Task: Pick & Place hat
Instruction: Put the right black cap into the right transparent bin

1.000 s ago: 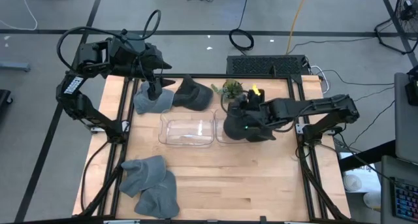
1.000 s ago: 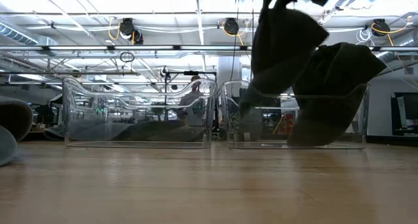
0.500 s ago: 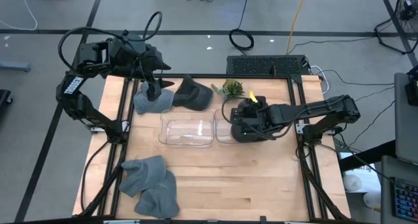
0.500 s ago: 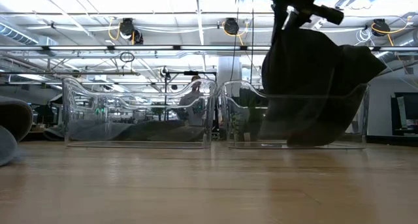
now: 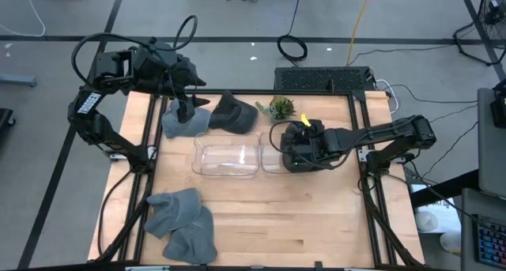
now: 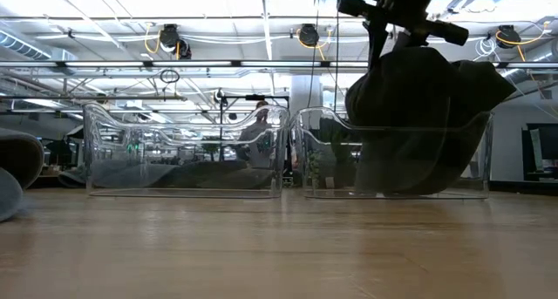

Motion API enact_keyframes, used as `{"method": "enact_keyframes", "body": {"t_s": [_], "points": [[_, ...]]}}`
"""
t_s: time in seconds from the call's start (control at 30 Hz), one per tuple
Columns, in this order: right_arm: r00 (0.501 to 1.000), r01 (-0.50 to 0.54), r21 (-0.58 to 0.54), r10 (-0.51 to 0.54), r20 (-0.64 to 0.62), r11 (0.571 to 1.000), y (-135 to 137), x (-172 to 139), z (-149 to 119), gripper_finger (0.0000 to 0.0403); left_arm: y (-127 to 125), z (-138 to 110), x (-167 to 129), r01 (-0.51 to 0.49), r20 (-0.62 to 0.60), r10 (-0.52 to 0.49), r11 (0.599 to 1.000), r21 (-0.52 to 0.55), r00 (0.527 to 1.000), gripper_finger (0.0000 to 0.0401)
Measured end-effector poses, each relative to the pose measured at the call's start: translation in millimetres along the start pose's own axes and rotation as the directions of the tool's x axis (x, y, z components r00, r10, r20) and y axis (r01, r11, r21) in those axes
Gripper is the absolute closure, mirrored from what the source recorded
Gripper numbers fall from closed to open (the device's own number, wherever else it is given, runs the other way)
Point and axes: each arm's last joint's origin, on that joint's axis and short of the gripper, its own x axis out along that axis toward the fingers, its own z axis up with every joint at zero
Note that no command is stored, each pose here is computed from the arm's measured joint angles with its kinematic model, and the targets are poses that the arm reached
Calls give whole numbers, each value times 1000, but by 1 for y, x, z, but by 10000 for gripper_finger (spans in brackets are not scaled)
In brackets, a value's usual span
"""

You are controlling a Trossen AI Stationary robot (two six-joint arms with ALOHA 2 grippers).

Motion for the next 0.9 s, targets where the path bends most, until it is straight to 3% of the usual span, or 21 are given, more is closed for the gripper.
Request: {"method": "enact_keyframes", "body": {"t_s": [0.3, 0.5, 0.67, 0.77, 0.9], "points": [[995, -101, 34, 102, -13, 994, -15, -26, 22, 251, 0, 0, 0, 0, 0, 0, 1000, 16, 1000, 126], [949, -312, 11, 312, 41, 950, -13, -49, 42, 235, 0, 0, 0, 0, 1, 0, 1000, 19, 1000, 117], [859, -493, -71, 498, 116, 867, 10, -55, 59, 250, 0, 0, 0, 0, 2, 0, 1000, 19, 1000, 121], [811, -569, -99, 577, 93, 816, 30, -44, 64, 275, 0, 0, 0, -1, 3, 1, 1000, 19, 1000, 127], [806, -586, -133, 592, 0, 799, 49, -17, 57, 320, 0, 0, 0, -4, 3, 4, 1000, 19, 1000, 124]]}}
